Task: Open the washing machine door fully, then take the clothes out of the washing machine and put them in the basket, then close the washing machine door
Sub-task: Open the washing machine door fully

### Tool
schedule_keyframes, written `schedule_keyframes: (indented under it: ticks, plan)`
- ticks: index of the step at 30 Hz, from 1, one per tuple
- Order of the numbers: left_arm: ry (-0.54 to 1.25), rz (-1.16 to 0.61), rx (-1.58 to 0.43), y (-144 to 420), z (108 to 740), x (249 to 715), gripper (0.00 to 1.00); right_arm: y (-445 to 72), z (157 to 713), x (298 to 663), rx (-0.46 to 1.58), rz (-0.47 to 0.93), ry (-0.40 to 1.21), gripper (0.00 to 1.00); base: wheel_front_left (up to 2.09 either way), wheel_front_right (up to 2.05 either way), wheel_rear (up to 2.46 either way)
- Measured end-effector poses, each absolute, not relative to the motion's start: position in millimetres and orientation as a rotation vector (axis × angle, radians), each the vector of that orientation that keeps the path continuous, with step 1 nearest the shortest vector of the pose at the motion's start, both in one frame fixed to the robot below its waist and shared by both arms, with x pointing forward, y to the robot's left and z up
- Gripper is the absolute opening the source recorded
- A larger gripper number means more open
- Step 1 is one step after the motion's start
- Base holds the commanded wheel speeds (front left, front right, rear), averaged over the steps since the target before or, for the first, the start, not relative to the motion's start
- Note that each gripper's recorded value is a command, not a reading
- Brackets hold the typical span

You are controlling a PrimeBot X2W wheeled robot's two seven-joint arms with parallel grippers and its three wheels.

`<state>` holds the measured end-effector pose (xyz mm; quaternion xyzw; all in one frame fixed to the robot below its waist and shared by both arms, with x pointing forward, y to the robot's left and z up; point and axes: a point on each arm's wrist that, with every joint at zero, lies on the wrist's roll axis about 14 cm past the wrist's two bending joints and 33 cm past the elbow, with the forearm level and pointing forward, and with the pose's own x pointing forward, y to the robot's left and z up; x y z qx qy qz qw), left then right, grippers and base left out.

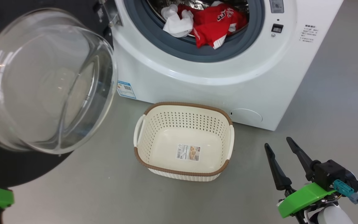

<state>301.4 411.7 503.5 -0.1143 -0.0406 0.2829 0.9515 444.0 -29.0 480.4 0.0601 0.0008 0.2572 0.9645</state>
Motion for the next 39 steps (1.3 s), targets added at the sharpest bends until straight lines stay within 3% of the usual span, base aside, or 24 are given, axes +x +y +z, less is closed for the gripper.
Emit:
schedule_keyframes:
  ticks: [25,39]
  plan:
    - [0.013,0.746,-0.116,483,497,314,0.0,-52,462,459,0.12,0.454,0.029,1.0,0.0,0.0,0.0]
    - [0.022,0.729,-0.131,478,496,317,0.0,-52,470,455,0.123,0.449,0.012,1.0,0.0,0.0,0.0]
